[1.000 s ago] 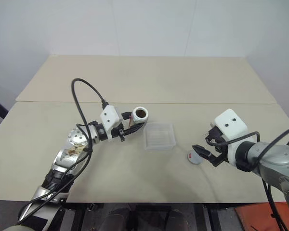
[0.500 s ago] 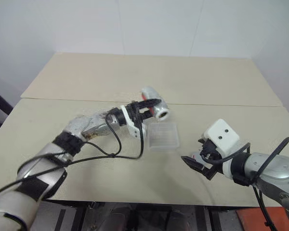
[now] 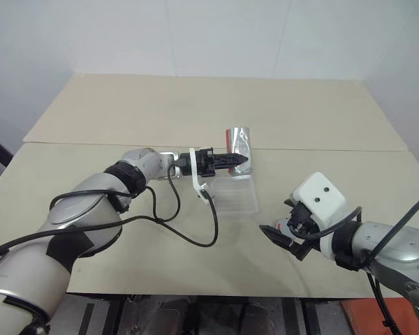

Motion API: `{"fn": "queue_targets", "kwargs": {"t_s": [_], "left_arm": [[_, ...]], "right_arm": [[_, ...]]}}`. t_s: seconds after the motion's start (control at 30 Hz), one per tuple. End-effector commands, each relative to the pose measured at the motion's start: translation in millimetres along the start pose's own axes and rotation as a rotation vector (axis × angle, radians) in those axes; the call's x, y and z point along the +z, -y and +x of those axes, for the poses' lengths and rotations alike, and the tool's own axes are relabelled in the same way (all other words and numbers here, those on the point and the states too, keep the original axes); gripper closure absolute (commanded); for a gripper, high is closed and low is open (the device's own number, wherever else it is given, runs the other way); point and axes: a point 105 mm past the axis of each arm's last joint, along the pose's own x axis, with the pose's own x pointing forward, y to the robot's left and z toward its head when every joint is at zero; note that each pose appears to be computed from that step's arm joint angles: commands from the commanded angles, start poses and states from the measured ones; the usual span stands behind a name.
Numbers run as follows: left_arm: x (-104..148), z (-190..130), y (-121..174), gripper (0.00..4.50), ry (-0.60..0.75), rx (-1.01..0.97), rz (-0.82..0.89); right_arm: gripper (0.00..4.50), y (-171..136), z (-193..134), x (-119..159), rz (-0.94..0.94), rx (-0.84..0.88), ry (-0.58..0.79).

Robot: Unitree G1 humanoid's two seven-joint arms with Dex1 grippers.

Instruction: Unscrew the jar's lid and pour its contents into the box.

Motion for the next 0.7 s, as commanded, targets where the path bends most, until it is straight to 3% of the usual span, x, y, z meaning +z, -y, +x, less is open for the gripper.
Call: {"fn": "queue_targets", "kwargs": {"t_s": [0.03,0.13,0.2,0.33,0.5,0.6,0.7], "left_arm": [[-9.1,0.2,-7.8,2.61,0.003,0.03,0.049],[-4.5,-1.1,-6.9,2.61,0.022,0.037,0.032],[-6.0,-3.3,-6.1,2.61,-0.031,0.039,-0.074],[-14.3,-14.9,-2.7,2.61,-0.238,0.058,-0.528],[-41.7,-35.6,11.4,2.61,-0.586,0.237,-1.274],[-43.6,-49.7,21.4,2.61,-0.646,0.283,-1.624],[-33.5,-59.0,21.0,2.61,-0.63,0.243,-1.787]], "right_arm": [[0.03,0.4,-2.8,8.5,-0.027,-0.029,0.05],[0.03,-0.5,-0.9,7.2,-0.029,-0.031,0.045],[0.03,-1.0,0.0,7.4,-0.027,-0.028,0.05],[0.03,-1.3,1.0,8.2,-0.028,-0.026,0.058],[0.03,-2.4,1.2,10.9,-0.022,-0.015,0.081],[0.03,-5.4,2.1,13.2,-0.024,0.007,0.095],[0.03,-8.2,3.3,12.8,-0.035,0.024,0.093]]}}
